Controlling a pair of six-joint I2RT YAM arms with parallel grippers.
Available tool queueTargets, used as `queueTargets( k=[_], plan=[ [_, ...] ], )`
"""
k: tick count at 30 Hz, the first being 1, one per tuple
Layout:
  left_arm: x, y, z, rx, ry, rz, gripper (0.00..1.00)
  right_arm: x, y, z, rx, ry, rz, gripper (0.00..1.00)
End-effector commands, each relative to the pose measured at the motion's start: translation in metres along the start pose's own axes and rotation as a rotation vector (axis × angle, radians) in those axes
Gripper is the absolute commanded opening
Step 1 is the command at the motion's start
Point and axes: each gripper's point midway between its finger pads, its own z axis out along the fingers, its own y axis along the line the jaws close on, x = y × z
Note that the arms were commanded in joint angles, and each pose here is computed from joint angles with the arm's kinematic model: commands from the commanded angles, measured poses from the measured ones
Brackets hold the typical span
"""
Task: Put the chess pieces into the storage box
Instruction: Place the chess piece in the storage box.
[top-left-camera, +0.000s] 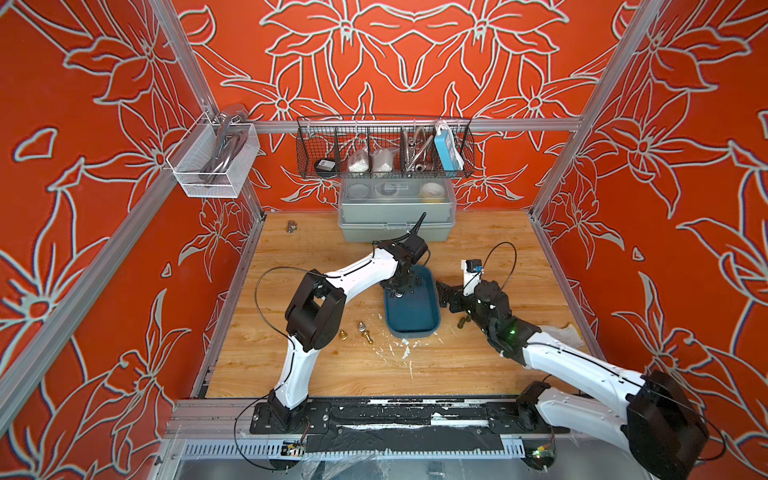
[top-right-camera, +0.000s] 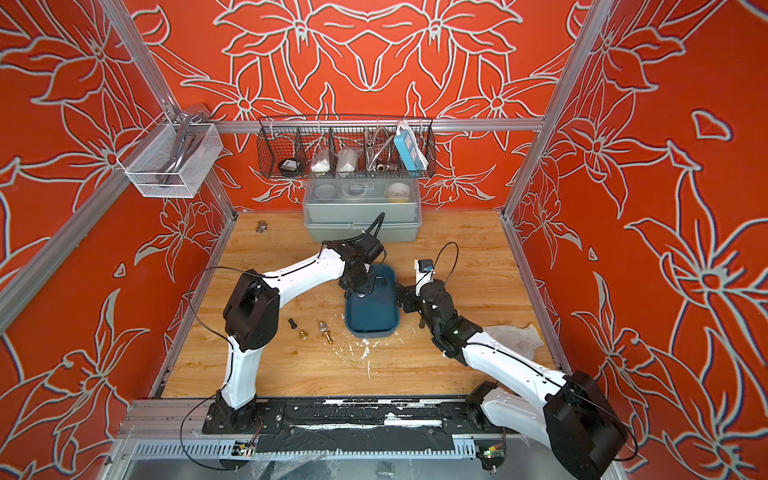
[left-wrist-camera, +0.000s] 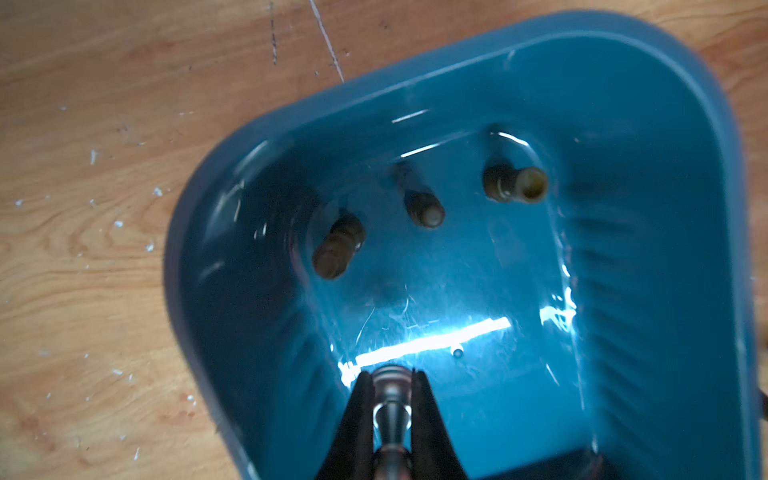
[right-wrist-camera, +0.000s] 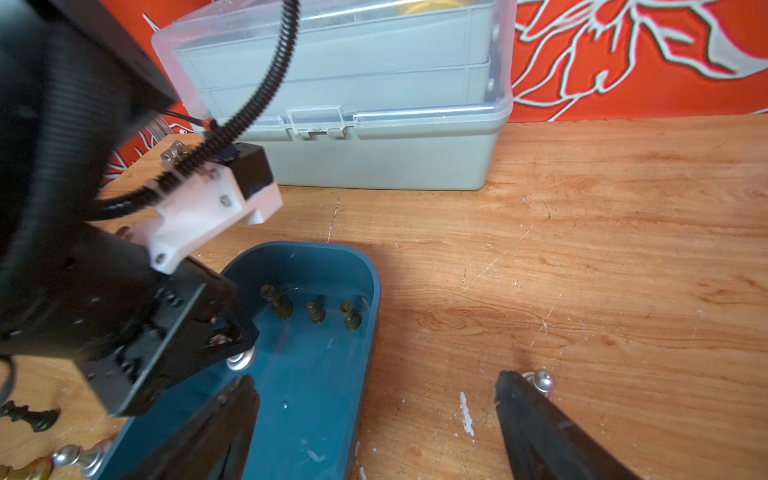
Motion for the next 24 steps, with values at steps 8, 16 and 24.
queueTargets(
  k=[8,16,24],
  plan=[
    [-0.005,0.012,0.028,-0.05,0.037,-0.008,0.1,-0.002,-0.004,-0.003,0.009,-0.028,0.01,1.0],
    [-0.002,0.013,0.037,-0.062,0.053,-0.003,0.13,-0.003,-0.004,-0.003,0.008,-0.027,0.014,1.0],
    [-0.002,0.013,0.042,-0.068,0.057,-0.004,0.16,-0.002,-0.003,-0.003,0.004,-0.023,0.017,1.0]
  ],
)
